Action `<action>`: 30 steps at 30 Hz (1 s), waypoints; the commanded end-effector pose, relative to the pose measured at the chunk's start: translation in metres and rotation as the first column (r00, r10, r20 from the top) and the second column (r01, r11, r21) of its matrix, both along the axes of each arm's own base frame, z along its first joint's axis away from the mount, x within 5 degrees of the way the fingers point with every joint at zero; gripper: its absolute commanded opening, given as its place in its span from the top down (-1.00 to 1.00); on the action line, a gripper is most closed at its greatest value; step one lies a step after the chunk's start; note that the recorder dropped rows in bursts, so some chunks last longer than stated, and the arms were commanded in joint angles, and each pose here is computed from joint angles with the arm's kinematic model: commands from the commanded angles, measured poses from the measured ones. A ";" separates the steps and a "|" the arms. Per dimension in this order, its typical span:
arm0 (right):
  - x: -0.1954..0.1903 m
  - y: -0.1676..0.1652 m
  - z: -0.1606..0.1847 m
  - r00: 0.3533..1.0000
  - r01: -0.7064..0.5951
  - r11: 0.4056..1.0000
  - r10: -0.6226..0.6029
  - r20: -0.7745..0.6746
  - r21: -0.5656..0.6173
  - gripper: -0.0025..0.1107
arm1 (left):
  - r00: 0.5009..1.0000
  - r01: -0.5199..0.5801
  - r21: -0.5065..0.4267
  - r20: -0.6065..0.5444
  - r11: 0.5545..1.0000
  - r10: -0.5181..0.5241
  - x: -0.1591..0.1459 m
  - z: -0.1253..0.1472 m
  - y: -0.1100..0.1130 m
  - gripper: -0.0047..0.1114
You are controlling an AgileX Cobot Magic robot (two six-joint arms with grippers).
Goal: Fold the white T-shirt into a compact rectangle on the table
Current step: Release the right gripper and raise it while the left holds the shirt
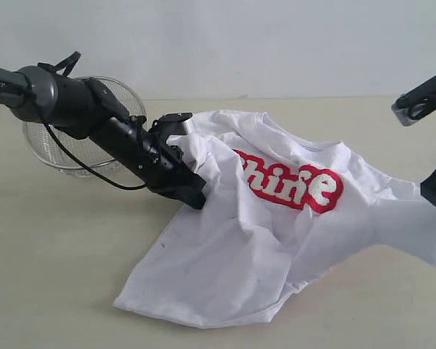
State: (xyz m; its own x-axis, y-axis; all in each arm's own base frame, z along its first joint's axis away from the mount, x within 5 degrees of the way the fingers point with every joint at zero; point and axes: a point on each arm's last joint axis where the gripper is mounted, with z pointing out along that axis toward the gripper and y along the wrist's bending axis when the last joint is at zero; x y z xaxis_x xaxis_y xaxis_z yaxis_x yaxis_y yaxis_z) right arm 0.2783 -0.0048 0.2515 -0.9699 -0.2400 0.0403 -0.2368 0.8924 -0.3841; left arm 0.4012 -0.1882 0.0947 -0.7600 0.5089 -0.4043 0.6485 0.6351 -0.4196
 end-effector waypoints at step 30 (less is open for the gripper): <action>0.073 0.022 -0.050 0.988 -0.011 0.976 -0.023 0.151 0.218 0.96 | 0.991 0.066 -0.027 0.119 0.997 -0.062 -0.026 0.089 0.005 0.84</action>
